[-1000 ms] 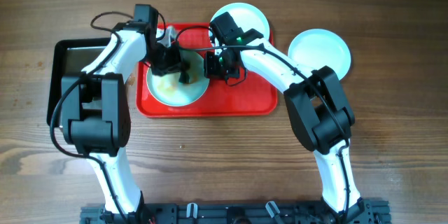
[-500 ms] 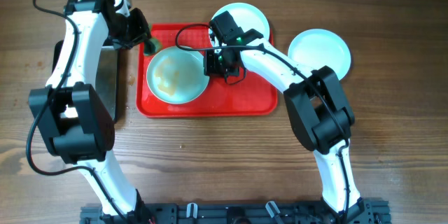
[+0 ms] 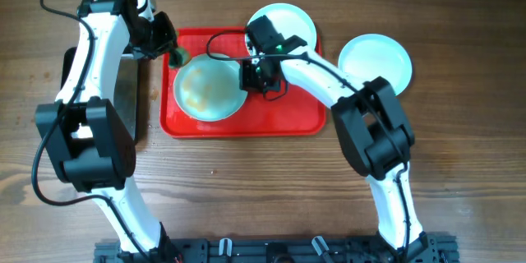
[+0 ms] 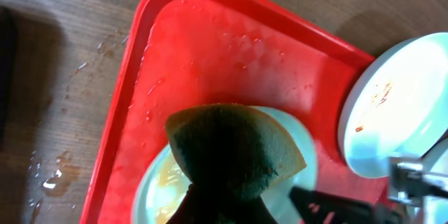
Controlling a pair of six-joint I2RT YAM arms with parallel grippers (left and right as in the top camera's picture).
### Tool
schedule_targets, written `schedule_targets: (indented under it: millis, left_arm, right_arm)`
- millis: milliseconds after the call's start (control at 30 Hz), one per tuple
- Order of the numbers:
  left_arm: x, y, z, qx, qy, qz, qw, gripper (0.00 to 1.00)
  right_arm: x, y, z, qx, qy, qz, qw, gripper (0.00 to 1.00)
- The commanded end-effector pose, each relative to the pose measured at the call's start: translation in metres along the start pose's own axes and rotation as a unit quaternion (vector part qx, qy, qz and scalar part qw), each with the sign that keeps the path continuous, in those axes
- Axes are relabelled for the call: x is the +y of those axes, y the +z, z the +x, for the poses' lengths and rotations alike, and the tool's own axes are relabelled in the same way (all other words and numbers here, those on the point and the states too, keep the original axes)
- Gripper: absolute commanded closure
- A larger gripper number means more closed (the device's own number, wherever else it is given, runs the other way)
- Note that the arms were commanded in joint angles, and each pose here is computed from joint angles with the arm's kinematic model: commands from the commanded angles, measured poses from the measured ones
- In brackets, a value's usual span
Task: Clean dirty plates on tray and stack at the side
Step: 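Carry the bottom plate right and stack it on the first plate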
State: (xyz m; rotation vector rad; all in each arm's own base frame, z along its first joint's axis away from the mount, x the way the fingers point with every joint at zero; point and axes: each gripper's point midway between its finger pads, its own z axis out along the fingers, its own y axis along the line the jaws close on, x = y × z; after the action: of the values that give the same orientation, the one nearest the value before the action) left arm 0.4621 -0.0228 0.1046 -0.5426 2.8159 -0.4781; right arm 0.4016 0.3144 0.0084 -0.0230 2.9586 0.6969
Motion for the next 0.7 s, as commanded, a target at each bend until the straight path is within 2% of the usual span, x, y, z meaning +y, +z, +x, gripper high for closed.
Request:
schedule_targets:
  millis: [0, 67, 167, 300, 467, 667]
  left_arm:
    - [-0.002, -0.010, -0.004, -0.014, 0.007, -0.010, 1.000, 0.96]
    - [-0.002, -0.010, -0.004, -0.015, 0.006, -0.010, 1.000, 0.96]
    - [-0.002, -0.010, -0.004, -0.015, 0.006, -0.010, 1.000, 0.96]
    - [-0.002, -0.010, -0.004, -0.015, 0.006, -0.010, 1.000, 0.96]
    - [-0.002, -0.010, -0.004, -0.015, 0.006, -0.010, 1.000, 0.96]
    - [-0.002, -0.010, -0.004, -0.015, 0.006, -0.010, 1.000, 0.96]
  right_arm:
    - [0.007, -0.073, -0.032, -0.070, -0.054, -0.015, 0.996, 0.96]
    - [-0.016, -0.112, -0.046, -0.133, -0.053, 0.078, 0.987, 0.96]
    - [-0.021, -0.153, -0.055, -0.198, -0.102, 0.165, 0.961, 0.96]
    - [-0.028, -0.187, -0.057, -0.252, -0.128, 0.269, 0.921, 0.96]
    - [-0.025, -0.219, -0.048, -0.309, -0.161, 0.416, 0.840, 0.96]
    - [0.017, -0.246, -0.025, -0.382, -0.199, 0.498, 0.753, 0.96]
